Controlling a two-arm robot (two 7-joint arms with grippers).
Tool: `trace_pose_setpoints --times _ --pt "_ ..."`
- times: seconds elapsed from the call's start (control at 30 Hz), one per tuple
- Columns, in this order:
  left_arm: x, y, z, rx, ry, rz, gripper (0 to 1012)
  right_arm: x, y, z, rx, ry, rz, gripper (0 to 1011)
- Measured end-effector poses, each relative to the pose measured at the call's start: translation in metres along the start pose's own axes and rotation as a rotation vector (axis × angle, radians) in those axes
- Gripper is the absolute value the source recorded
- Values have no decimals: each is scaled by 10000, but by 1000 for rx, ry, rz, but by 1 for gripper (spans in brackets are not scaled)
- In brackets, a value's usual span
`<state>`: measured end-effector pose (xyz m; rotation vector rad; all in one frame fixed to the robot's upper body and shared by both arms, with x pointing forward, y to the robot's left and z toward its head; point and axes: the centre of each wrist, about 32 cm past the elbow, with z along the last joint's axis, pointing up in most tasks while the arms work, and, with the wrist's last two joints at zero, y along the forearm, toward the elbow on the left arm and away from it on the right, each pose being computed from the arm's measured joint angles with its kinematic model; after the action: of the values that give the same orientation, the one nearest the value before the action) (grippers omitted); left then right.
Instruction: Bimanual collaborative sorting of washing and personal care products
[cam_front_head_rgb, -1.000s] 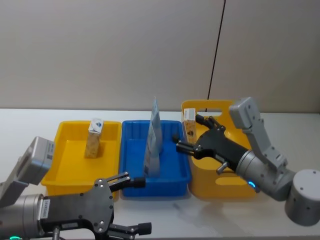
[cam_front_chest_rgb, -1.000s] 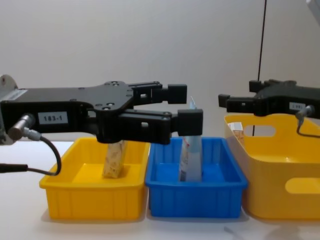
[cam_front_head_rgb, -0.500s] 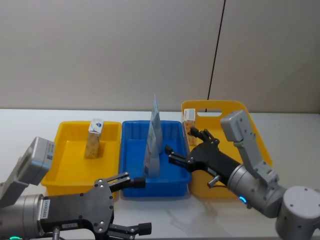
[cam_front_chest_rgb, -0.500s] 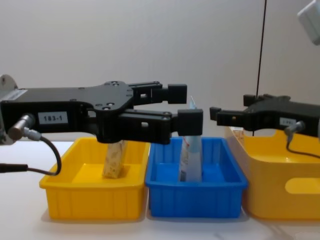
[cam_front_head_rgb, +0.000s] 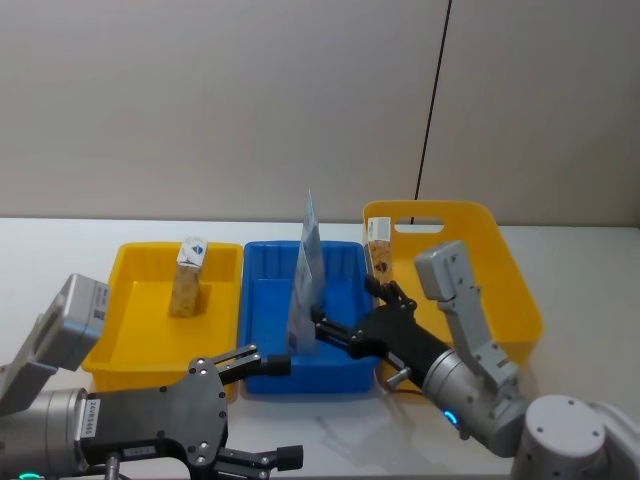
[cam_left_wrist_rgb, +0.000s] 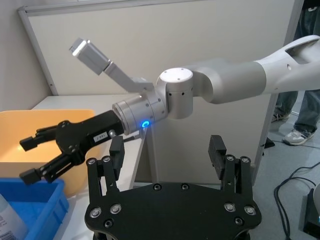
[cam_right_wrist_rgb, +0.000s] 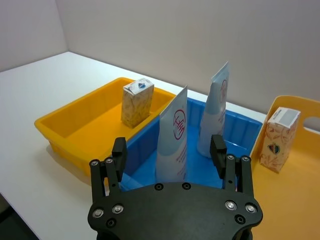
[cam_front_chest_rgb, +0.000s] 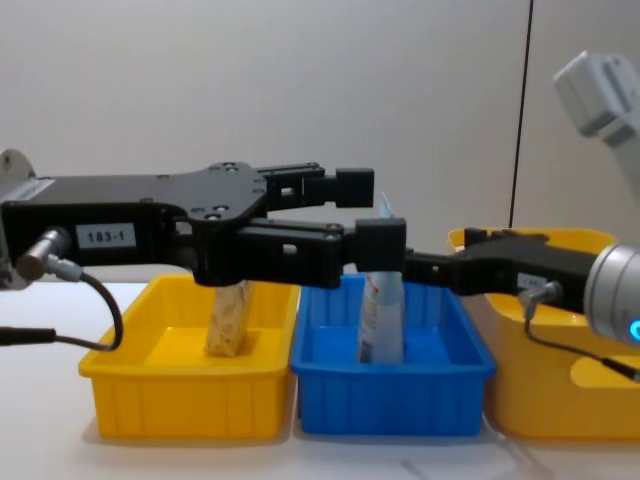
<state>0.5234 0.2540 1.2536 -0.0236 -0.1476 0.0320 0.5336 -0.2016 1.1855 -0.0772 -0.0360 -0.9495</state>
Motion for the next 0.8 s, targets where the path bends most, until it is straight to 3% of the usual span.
trace_pose_setpoints --times 0.4,0.8 --pt "0 0 0 0 0 0 1001 -112 167 -119 -11 31 -23 1004" --pt "0 0 0 0 0 0 1001 -95 335 -171 -18 32 -35 1004"
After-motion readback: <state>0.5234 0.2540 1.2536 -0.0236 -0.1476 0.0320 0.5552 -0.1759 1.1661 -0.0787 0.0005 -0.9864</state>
